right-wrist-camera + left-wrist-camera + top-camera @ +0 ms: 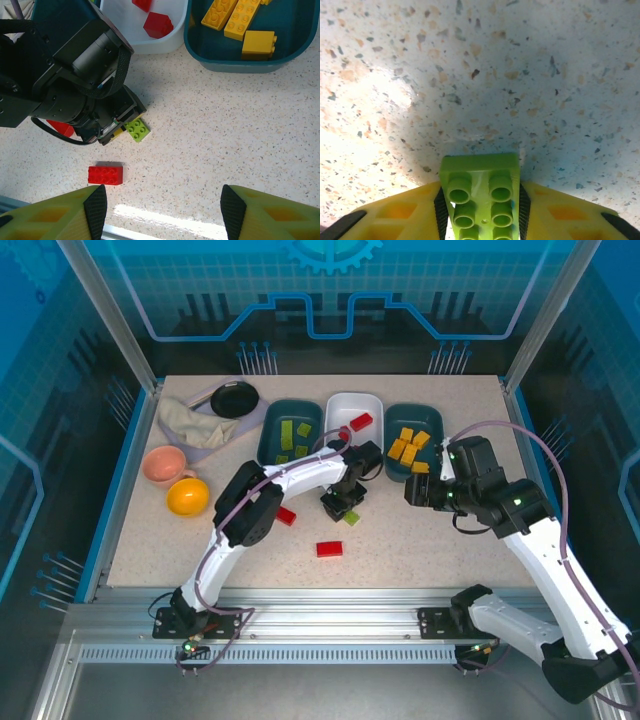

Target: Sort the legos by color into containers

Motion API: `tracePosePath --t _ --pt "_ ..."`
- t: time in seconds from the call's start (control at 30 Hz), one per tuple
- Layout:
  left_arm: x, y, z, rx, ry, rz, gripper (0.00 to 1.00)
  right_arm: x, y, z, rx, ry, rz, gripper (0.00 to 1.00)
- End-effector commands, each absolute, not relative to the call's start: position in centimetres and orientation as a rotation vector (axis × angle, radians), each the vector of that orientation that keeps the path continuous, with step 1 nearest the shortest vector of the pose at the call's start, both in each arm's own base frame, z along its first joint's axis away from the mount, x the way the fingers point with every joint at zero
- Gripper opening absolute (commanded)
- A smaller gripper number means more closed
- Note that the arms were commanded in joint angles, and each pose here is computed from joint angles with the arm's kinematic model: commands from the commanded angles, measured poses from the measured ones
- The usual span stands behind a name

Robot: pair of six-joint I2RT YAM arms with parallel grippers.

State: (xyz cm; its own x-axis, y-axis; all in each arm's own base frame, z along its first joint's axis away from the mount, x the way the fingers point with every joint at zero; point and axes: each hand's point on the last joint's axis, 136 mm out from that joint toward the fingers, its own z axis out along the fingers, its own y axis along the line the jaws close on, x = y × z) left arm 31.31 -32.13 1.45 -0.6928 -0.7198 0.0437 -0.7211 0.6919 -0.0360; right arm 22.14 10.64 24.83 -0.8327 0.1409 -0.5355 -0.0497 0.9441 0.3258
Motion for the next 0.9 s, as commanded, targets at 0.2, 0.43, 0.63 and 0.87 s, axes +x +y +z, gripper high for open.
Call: tracePosePath --t 0.2,0.43,0.63,0.87 --pt "33.5 -30.4 5.2 1.168 -3.060 0.149 0.31 22.0 10.8 26.2 0.029 2.471 0.479 0.65" --pt "34.5 -25.9 12.0 0.990 -3.276 0.088 0.31 23.0 14.1 28.3 -0.176 2.337 0.651 0.66" --pt "37.3 -19.5 14.6 0.767 -3.392 -0.175 0.31 25.8 17.7 28.9 -0.251 2.285 0.808 0.68" --pt "43.3 -12.9 16.2 0.576 -3.440 -0.557 0.31 30.4 21.4 28.4 -0.285 2.291 0.918 0.68"
